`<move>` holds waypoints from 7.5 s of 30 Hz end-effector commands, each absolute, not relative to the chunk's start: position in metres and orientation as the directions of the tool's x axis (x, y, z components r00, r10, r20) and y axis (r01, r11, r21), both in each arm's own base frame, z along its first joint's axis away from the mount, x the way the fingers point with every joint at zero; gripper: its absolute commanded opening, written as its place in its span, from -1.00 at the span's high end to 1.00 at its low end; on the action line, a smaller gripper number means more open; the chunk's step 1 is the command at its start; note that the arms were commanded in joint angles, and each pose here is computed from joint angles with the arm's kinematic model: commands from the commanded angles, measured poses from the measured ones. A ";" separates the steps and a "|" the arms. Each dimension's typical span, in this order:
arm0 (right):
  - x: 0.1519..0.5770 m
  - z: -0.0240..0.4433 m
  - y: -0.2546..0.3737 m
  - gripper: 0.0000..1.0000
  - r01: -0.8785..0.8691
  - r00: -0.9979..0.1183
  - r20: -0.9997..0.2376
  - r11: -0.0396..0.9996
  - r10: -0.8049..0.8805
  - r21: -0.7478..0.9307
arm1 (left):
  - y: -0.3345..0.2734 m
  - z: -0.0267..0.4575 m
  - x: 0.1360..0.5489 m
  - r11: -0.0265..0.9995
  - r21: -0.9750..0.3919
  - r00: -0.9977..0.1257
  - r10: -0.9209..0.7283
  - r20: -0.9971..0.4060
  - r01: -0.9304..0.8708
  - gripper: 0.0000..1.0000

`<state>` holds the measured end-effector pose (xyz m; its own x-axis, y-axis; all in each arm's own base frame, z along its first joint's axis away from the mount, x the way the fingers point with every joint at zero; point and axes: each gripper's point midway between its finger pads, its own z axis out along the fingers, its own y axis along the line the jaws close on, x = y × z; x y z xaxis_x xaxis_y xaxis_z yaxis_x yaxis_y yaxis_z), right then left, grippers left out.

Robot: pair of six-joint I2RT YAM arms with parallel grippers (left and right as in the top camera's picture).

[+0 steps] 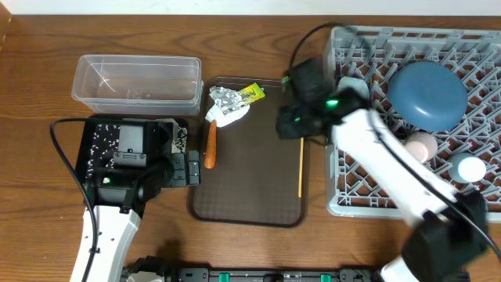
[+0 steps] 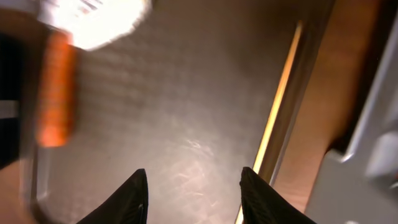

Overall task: Sort waste into correct bins and load items into the dishwasher rack
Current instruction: 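Grasp the remaining chopstick on the brown tray with the right gripper, then place the second chopstick into the rack with the right gripper, then grasp the carrot on the brown tray with the left gripper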

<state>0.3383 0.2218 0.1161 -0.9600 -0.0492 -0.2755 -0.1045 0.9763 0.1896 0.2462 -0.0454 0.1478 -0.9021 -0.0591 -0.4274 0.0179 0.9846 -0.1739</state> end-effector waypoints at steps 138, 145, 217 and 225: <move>0.337 0.369 0.040 -0.98 -0.173 -0.554 -0.832 0.972 0.040 0.162 | -0.017 0.155 0.252 0.999 -0.025 -0.882 -0.039 -0.469 -0.030 -0.96; 0.337 0.369 0.040 -0.99 -0.173 -0.554 -0.832 0.972 0.040 0.162 | -0.029 0.161 0.263 0.996 -0.085 -0.860 -0.041 -0.508 0.003 -0.96; 0.336 0.368 0.040 -0.98 -0.172 -0.560 -0.828 0.972 0.040 0.163 | 0.012 0.071 0.300 0.905 -0.048 -0.866 -0.419 -0.272 -0.423 0.54; 0.336 0.368 0.040 -0.99 -0.172 -0.560 -0.828 0.972 0.040 0.163 | 0.029 0.047 0.312 0.753 -0.096 -0.720 -0.653 -0.236 -0.651 0.54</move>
